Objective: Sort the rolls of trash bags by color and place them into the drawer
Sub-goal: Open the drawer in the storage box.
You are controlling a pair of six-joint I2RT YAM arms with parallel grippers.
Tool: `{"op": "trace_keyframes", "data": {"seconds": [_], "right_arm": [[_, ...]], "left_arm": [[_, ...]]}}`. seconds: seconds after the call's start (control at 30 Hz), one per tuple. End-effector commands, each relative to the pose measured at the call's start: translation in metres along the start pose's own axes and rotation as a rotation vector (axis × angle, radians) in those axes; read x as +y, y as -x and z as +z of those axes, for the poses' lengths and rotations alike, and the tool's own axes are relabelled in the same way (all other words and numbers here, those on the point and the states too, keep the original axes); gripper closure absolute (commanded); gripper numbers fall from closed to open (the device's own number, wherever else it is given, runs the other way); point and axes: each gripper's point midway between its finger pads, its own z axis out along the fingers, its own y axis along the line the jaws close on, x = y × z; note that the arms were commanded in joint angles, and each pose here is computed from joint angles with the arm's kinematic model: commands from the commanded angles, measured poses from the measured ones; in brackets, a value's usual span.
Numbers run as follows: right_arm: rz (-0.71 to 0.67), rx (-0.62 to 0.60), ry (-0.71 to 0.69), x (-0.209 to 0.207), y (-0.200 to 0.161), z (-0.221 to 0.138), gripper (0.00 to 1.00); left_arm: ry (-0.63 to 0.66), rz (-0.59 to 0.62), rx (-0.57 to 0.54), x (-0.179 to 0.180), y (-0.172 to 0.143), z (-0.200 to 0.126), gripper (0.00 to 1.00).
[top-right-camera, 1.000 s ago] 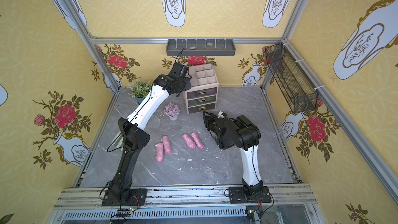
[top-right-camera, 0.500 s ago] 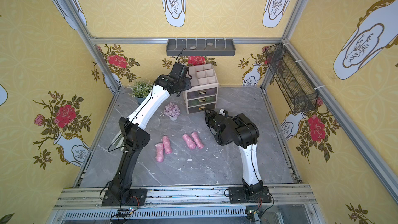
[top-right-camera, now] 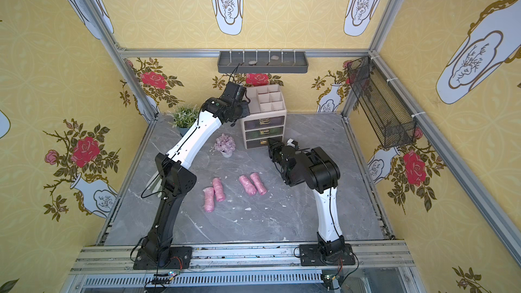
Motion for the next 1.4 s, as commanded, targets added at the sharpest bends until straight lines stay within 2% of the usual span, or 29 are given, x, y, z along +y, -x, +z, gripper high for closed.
{"op": "trace_keyframes", "data": {"seconds": [0.0,0.17,0.47,0.77,1.13,1.37], "right_arm": [[-0.009,0.006,0.000,0.002,-0.001,0.004,0.62],[-0.015,0.022,-0.007,0.004,-0.002,0.008,0.64],[-0.010,0.027,-0.016,0.004,0.003,0.014,0.78],[-0.002,0.031,-0.022,0.001,0.008,0.020,0.81],[-0.012,0.026,-0.027,0.005,0.011,0.022,0.93],[-0.026,0.029,-0.039,0.008,0.009,0.025,0.99]], "left_arm": [[0.037,0.056,0.098,0.011,-0.025,0.008,0.87],[0.037,0.058,0.096,0.011,-0.024,0.007,0.87],[0.032,0.058,0.101,0.011,-0.024,0.009,0.90],[0.032,0.043,0.118,0.017,-0.023,0.011,0.92],[-0.046,-0.028,0.214,0.018,-0.026,0.003,0.95],[-0.079,-0.030,0.212,0.011,-0.023,0.001,0.95]]}}
